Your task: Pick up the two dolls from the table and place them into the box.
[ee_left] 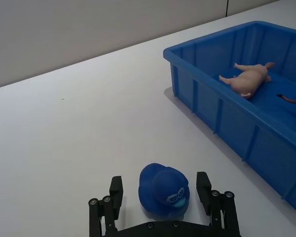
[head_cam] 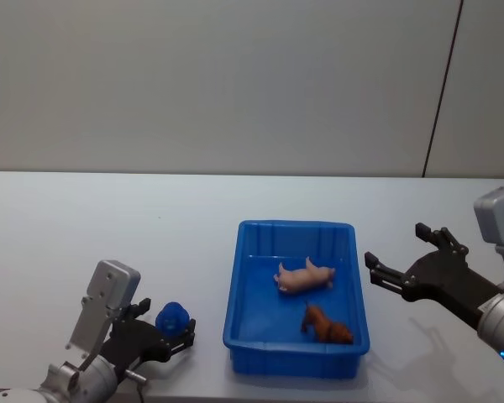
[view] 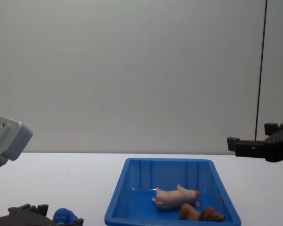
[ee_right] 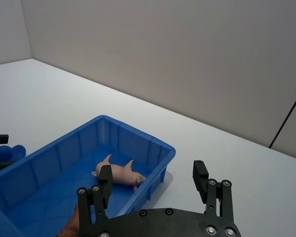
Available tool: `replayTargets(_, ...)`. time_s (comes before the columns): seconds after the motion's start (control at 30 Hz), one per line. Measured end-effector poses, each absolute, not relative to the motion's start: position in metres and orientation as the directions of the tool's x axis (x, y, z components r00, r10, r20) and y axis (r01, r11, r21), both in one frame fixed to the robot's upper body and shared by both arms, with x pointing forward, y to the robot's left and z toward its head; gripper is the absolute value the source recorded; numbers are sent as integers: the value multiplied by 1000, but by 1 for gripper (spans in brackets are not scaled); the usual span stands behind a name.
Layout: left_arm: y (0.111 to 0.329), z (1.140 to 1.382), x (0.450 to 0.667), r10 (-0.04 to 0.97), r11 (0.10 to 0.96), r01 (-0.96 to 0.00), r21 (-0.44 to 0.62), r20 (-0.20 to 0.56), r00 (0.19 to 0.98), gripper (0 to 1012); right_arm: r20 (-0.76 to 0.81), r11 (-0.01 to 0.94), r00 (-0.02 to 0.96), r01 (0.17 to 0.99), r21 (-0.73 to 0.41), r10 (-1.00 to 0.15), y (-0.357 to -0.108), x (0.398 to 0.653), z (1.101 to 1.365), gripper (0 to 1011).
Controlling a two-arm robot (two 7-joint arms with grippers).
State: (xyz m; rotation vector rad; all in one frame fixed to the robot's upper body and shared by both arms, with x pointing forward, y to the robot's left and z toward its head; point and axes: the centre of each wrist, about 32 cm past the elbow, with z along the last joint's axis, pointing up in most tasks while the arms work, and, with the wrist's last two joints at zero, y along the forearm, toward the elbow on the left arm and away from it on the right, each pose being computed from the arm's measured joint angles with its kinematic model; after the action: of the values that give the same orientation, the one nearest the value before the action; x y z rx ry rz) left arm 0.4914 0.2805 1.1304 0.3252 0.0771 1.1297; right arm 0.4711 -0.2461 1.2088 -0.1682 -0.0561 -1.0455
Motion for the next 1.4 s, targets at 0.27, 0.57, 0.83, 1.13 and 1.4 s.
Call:
replayTargets(0.27,281,1127,498,890,403,-866,296,94,447,783,126,490,501,865,-112,-856,-246,471,1209,1001)
replayTargets(0.57,281,1125,501,886,413,-859,302,86,456,547,126,490,501,865,-112,-856,-246,471,1209,1001)
replayTargets(0.83,280,1129,500,885,410,-859,307,94,457,488,126,490,501,865,-112,-856,-246,471,1209,1001)
replayTargets(1.13,274,1153,506,870,417,-869,267,161,466,435,126,490,501,865,-112,-856,-246,471,1209,1001)
replayTargets(1.4,258,1180,522,833,471,-861,193,223,506,380,126,490,501,865,-112,-856,-246,471,1209,1001)
